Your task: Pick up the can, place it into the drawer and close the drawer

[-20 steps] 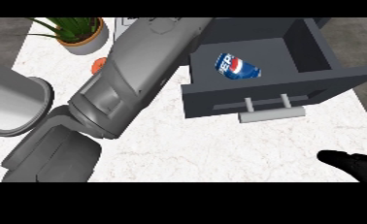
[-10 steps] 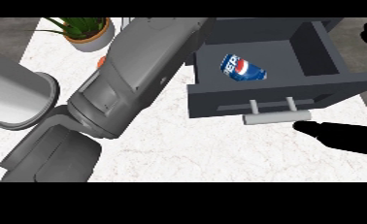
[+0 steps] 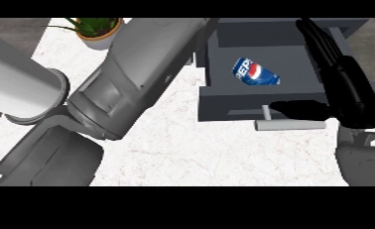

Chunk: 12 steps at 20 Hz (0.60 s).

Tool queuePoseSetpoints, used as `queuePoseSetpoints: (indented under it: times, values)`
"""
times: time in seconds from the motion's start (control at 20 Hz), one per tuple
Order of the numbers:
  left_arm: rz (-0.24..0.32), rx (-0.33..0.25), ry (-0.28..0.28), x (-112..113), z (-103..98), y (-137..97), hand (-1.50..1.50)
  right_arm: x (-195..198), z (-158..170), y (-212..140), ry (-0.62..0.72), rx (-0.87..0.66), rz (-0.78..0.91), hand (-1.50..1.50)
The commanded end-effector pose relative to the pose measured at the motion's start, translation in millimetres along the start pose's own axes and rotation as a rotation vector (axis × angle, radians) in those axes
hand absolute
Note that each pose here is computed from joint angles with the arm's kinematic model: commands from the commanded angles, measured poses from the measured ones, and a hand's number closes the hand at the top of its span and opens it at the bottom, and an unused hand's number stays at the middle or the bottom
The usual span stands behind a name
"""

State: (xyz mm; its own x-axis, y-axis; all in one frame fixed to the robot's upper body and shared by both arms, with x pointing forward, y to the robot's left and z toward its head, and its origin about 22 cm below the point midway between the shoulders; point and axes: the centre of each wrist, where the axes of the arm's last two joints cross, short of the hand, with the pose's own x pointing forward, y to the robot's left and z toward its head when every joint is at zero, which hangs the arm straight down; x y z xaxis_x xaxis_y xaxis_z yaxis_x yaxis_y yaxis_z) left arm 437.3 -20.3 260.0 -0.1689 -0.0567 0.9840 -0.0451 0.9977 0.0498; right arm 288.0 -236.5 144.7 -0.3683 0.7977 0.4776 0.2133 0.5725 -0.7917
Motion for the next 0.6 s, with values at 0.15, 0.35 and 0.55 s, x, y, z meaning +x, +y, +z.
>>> queuePoseSetpoints:
  times: [0.15, 0.35, 0.55]
  values:
    - [0.018, -0.047, 0.013, 1, -6, 14, -1.5, -29, -30, 52, 0.019, 0.064, 0.188, -1.5]
    - [0.026, 0.0, 0.027, 16, -11, 21, -1.5, -27, -23, 94, -0.024, 0.061, 0.213, -1.5]
    - [0.017, 0.013, 0.014, 3, -14, 33, -1.5, -39, -56, 107, 0.013, 0.061, 0.254, -1.5]
